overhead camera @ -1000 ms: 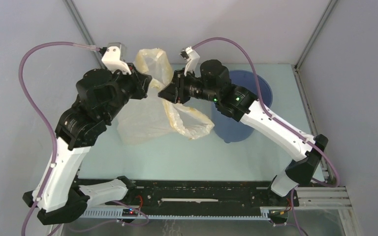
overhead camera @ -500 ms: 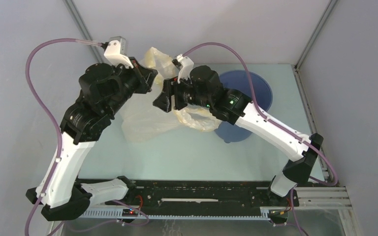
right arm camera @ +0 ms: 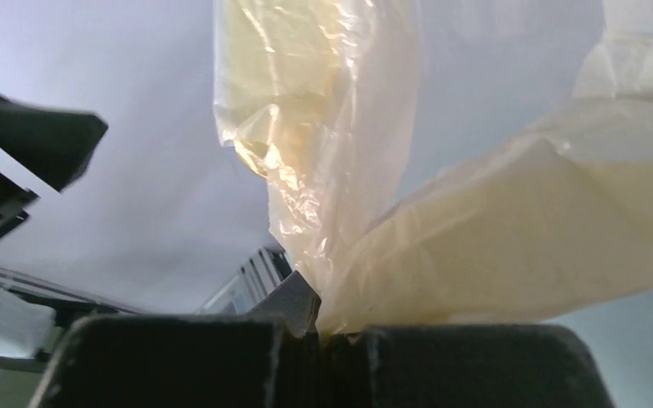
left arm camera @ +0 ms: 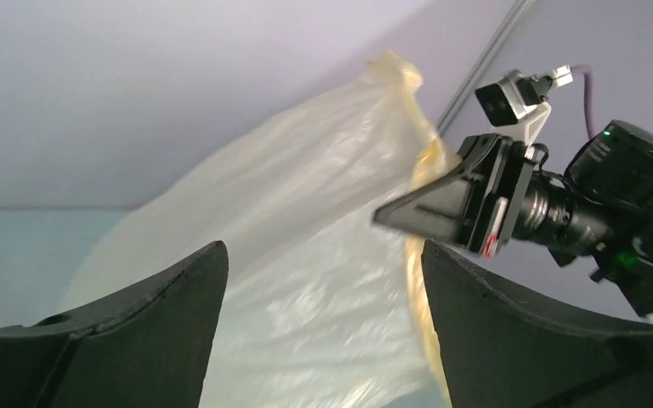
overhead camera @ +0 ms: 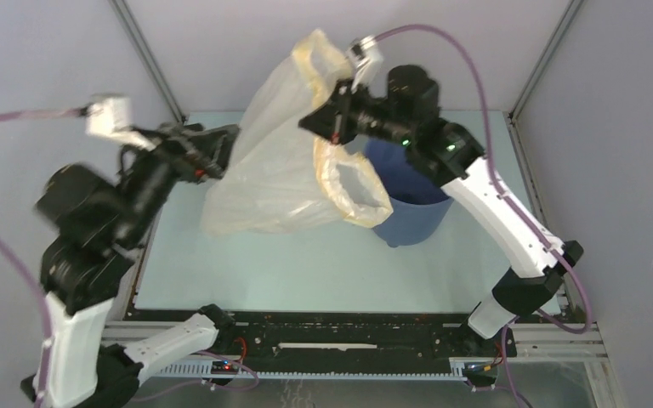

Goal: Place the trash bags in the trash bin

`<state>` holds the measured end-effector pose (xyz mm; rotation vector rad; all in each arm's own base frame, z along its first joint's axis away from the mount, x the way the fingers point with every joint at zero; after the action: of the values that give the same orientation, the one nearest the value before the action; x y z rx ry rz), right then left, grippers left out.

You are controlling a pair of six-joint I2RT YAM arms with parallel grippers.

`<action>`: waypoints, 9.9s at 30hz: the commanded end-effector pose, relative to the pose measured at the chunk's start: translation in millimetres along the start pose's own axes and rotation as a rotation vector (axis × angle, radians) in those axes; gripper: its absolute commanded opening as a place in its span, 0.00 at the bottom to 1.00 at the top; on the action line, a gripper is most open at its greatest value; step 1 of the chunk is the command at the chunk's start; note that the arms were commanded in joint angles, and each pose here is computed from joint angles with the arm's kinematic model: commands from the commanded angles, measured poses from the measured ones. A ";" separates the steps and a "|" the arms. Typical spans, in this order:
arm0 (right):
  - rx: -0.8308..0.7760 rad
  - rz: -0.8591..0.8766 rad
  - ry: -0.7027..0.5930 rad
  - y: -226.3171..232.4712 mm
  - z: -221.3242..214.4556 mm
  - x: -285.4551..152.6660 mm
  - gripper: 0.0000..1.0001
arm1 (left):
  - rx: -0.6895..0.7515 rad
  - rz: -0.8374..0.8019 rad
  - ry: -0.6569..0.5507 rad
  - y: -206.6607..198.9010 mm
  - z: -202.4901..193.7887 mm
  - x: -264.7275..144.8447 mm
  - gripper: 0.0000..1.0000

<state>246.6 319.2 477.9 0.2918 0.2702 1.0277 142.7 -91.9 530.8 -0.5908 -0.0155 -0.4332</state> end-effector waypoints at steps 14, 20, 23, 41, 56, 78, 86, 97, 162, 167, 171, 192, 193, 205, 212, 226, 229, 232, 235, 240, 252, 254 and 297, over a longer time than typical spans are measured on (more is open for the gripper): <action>-0.537 -0.197 -0.380 18.9 103.7 -248.6 0.00 | -0.091 0.017 -0.101 4.2 3.1 0.1 0.89; -0.717 -0.279 -0.267 20.6 69.0 -278.6 0.00 | -0.097 -0.011 -0.024 -0.5 -13.1 22.5 0.88; -0.737 -0.325 -0.183 13.9 48.3 -285.9 0.00 | -0.098 -0.020 -0.006 -2.4 -16.6 30.1 0.88; -0.232 -0.016 0.023 61.0 -26.7 -296.8 0.00 | -0.207 -0.219 0.202 -30.7 -63.1 98.3 0.85; 0.248 0.051 -0.620 73.0 44.7 -288.3 0.00 | -0.379 -0.316 0.330 -41.3 -103.4 139.6 0.75; 0.941 0.322 -1.052 60.8 171.8 -274.6 0.00 | -0.507 -0.193 0.149 -21.7 -76.5 96.6 0.75; 0.594 -0.072 -1.166 36.6 123.3 -302.2 0.00 | -0.446 -0.214 -0.012 -27.5 -40.7 88.0 0.72; 0.210 -0.635 -0.981 13.9 74.1 -330.3 0.00 | -0.348 -0.194 -0.014 -24.6 -38.7 98.0 0.74; 0.479 -0.511 -0.131 -129.6 16.1 -127.5 0.00 | -0.342 -0.449 0.529 -61.3 -120.5 148.8 0.86; 0.548 -0.540 -0.102 -148.1 14.0 -107.5 0.00 | -0.401 -0.560 0.545 -81.4 -131.1 151.0 0.87; 0.578 -0.524 -0.120 -150.7 19.7 -105.2 0.00 | -0.371 -0.513 0.606 -85.3 -153.6 164.6 0.87; 0.596 -0.433 -0.109 -150.9 4.1 -91.8 0.00 | -0.603 -0.431 0.713 -90.6 -184.5 187.4 0.58; 0.600 -0.416 -0.115 -148.0 6.1 -90.5 0.00 | -0.603 -0.425 0.712 -89.4 -183.6 185.8 0.51; 0.448 -0.295 -0.011 -119.7 20.7 -113.3 0.61 | -0.582 -0.283 0.625 -40.9 -171.5 171.0 0.01; 0.296 -0.236 0.000 -68.5 39.9 -174.2 0.86 | -0.628 -0.275 0.592 -29.3 -169.7 169.7 0.00; 0.459 -0.634 -0.100 -132.9 -11.4 -248.9 0.82 | -0.649 -0.313 0.626 -31.5 -167.6 168.0 0.00; 0.517 -0.636 -0.107 -152.3 -14.1 -242.8 0.80 | -0.646 -0.320 0.646 -33.9 -173.5 162.0 0.00; 0.501 -0.608 -0.123 -156.0 -1.5 -239.7 0.80 | -0.615 -0.328 0.684 -41.3 -185.1 155.2 0.00; 0.412 -0.586 -0.145 -145.0 18.6 -238.4 0.82 | -0.565 -0.327 0.714 -46.5 -190.8 153.5 0.00; 0.339 -0.529 -0.120 -143.2 23.6 -218.5 0.88 | -0.538 -0.325 0.710 -48.2 -190.4 154.1 0.00; 0.558 -0.470 -0.033 -213.2 -4.0 -156.3 0.83 | -0.469 -0.319 0.759 -52.3 -200.3 145.2 0.00; 0.578 -0.476 0.034 -209.9 -26.3 -148.8 0.82 | -0.455 -0.310 0.744 -51.4 -198.5 144.7 0.00; 0.107 -0.454 0.050 -98.5 -17.6 -197.5 0.79 | -0.398 -0.322 0.614 -49.1 -185.2 147.3 0.00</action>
<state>217.3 102.4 445.5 0.3468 0.4352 0.5738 246.6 -294.5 396.4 -0.8315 0.6670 -0.8816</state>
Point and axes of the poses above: each gripper's point midway between its finger pads, its own x axis out along the fingers, its own y axis along the line the jaws close on, z = x × y, the point moved 7 cm from there along -x, back along the fingers, and after that the axes turned 10 degrees about -x, right-handed, at the moved point
